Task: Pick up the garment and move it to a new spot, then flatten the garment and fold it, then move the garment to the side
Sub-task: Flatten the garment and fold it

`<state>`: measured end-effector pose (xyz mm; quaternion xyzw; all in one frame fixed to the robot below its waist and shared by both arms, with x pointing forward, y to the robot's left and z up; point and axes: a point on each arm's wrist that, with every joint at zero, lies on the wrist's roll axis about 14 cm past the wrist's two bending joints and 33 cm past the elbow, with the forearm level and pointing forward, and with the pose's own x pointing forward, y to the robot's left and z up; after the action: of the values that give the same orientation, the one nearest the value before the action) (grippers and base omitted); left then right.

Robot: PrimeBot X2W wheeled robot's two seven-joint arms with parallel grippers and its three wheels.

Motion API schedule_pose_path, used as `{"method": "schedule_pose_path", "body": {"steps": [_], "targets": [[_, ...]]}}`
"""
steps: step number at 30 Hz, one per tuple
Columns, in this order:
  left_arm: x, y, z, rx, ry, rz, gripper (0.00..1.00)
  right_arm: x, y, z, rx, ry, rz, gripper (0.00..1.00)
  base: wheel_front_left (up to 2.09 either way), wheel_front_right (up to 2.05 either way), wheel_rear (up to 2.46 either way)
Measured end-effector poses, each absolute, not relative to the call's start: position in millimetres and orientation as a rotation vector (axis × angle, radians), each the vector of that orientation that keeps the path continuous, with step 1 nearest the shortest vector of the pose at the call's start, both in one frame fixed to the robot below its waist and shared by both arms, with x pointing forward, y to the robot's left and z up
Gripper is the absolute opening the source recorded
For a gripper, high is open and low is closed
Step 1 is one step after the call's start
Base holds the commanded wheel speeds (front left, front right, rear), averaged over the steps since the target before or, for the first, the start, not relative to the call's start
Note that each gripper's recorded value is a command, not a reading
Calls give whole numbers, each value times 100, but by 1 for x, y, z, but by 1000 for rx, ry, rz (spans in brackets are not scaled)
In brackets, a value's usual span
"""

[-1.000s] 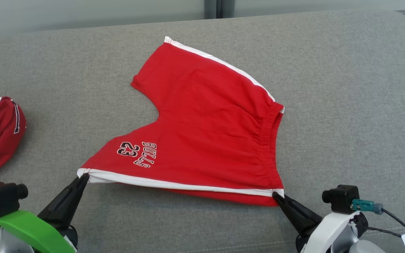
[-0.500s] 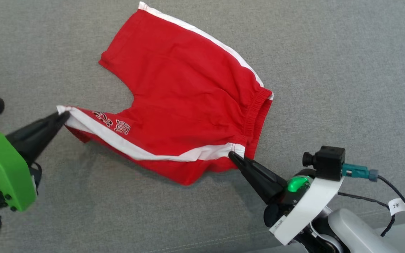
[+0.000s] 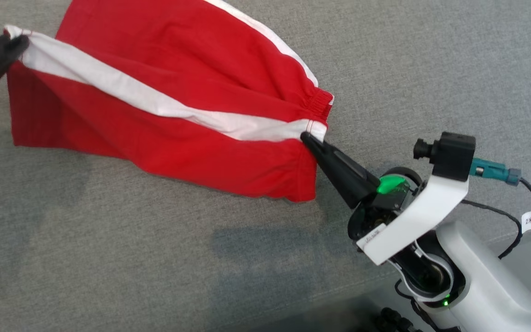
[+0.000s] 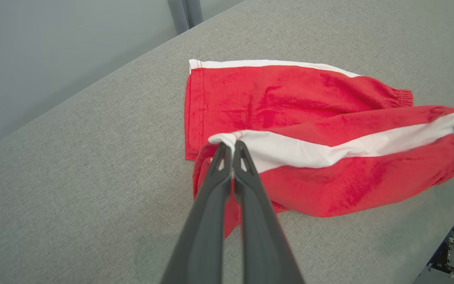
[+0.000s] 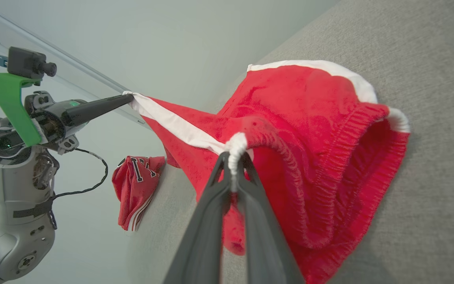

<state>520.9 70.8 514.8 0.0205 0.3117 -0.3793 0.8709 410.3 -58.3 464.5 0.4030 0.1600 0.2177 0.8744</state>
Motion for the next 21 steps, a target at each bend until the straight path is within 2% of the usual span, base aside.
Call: {"method": "schedule_pose_path", "body": {"steps": [3,8,13,21], "targets": [[539,56,514,43,642,-827,0,429,-71,468,874,278,403,0,0,0,0],[577,44,505,78,625,-812,0,444,-80,459,881,279,376,0,0,0,0],[599,20,485,96,640,-843,0,445,-82,447,892,313,351,0,0,0,0],[628,-8,457,116,653,-857,0,445,-105,427,911,328,235,0,0,0,0]]}}
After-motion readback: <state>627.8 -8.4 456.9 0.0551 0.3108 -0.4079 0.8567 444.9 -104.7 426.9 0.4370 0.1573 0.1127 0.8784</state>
